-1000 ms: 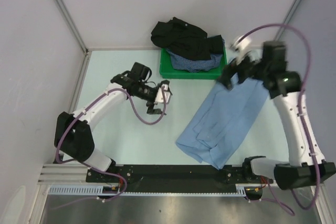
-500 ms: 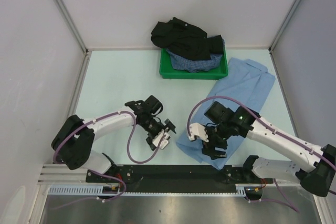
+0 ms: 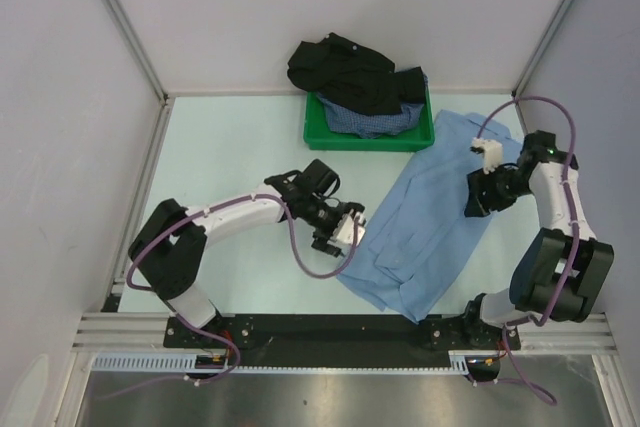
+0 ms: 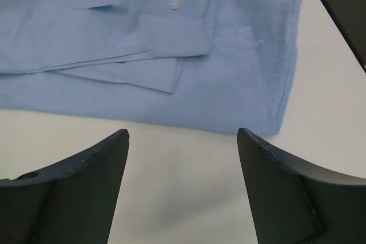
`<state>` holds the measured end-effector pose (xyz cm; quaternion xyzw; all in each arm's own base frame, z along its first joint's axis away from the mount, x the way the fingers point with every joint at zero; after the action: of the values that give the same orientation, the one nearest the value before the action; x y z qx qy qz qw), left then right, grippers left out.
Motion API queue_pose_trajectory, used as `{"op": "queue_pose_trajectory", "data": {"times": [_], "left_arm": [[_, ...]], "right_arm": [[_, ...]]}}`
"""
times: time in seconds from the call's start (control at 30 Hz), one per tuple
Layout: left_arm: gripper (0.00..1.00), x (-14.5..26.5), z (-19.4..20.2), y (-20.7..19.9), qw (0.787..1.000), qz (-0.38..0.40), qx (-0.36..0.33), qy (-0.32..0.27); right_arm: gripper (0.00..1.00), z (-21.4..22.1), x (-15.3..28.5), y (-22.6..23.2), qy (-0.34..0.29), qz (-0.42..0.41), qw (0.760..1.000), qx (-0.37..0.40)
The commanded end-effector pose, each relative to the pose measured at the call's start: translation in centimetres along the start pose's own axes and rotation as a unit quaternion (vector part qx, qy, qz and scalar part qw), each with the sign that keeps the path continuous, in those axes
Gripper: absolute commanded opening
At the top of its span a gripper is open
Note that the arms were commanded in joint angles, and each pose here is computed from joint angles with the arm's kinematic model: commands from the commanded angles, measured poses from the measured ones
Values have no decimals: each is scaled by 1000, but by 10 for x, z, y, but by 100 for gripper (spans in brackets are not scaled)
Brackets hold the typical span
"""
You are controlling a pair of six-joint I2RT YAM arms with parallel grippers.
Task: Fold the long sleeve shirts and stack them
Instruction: Fold the shirt
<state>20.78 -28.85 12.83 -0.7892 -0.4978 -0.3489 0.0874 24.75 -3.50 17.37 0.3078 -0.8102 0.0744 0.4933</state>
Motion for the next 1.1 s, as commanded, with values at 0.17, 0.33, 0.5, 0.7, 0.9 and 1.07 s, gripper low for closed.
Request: {"op": "queue_pose_trajectory", "data": {"times": [0.17,0.33,0.5,0.7,0.9,1.07], "left_arm": [[79,2,4,6,955,8,294,-16],[75,2,5,-14,892,44,450,-30],[70,1,9,-51,857,51,510,-45],[71,2,16,-63,842,36,532,-76],[73,3,20,-65,859,6,505,-86],[69,-2,19,-62,847,9,524,-89]], "right_arm": [[56,16,-8,-38,-84,52,964,-246],[49,22,1,-32,-79,3,950,-301],[51,0,21,37,-112,-54,987,-104],[59,31,12,158,-54,-149,919,361],[54,73,-10,201,-8,-235,818,525],[45,92,-26,223,69,-315,750,578]]}}
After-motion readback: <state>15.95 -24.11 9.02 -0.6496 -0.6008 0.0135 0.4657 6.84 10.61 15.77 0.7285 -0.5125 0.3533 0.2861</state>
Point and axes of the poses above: each gripper's point midway between its finger pads, its own x axis back along the fingers, its own y axis along the line the jaws close on, z = x × y, the point moved 6 cm from there along x, back along the fingers, and after that the axes turned 2 degrees about x, right-handed, at the moved point
